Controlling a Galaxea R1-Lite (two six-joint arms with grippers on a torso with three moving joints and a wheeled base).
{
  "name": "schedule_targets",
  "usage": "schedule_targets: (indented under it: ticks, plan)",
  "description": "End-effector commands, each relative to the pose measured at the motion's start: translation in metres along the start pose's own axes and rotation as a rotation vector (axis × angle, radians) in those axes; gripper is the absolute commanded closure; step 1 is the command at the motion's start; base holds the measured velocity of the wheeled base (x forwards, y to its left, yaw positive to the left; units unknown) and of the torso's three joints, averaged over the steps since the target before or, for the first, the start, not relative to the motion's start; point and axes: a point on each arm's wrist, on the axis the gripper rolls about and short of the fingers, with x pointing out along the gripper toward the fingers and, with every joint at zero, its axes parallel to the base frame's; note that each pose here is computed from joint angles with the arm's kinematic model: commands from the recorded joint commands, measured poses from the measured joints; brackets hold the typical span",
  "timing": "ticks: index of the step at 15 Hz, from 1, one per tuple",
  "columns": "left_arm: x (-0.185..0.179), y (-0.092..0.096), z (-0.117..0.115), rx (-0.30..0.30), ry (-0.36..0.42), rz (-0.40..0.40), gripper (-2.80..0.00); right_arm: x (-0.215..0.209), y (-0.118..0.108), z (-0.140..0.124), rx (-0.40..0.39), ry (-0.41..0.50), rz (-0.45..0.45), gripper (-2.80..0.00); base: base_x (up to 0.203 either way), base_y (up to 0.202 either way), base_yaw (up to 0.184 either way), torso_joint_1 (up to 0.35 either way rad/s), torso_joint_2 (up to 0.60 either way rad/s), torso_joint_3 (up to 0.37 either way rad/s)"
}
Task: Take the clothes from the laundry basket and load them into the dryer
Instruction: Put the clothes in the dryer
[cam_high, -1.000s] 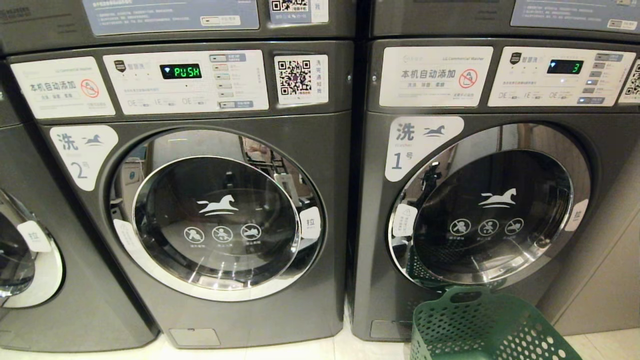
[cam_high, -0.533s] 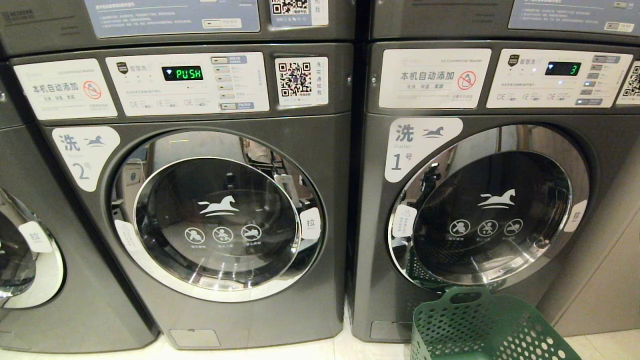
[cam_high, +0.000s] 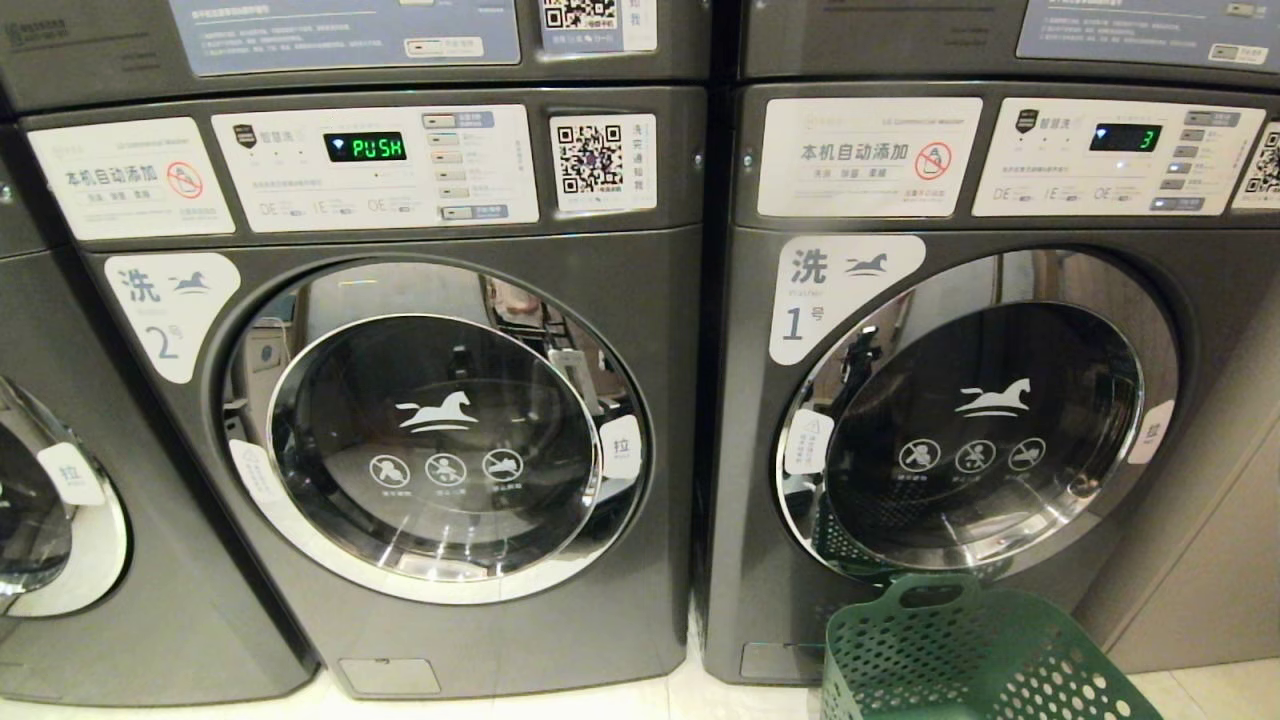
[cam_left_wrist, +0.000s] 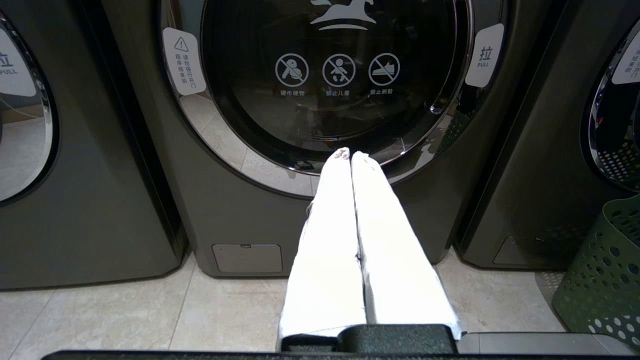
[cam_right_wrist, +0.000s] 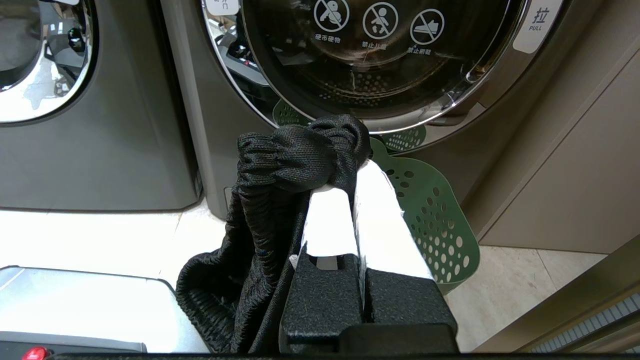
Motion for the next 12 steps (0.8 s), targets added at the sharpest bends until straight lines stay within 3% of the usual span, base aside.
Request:
schedule_targets:
  ticks: [1,12]
  plan:
    - [0.0,0.0,0.0,-0.001,-0.001,0.0,0.0,0.0,0.0,-0.0002,-0.001,0.002,0.001,0.0,0.0,0.0,0.0,0.0,0.0,0.0]
    - [0.0,0.0,0.0,0.0,-0.001,0.0,0.0,0.0,0.0,-0.0002,-0.001,0.002,0.001,0.0,0.0,0.0,0.0,0.0,0.0,0.0]
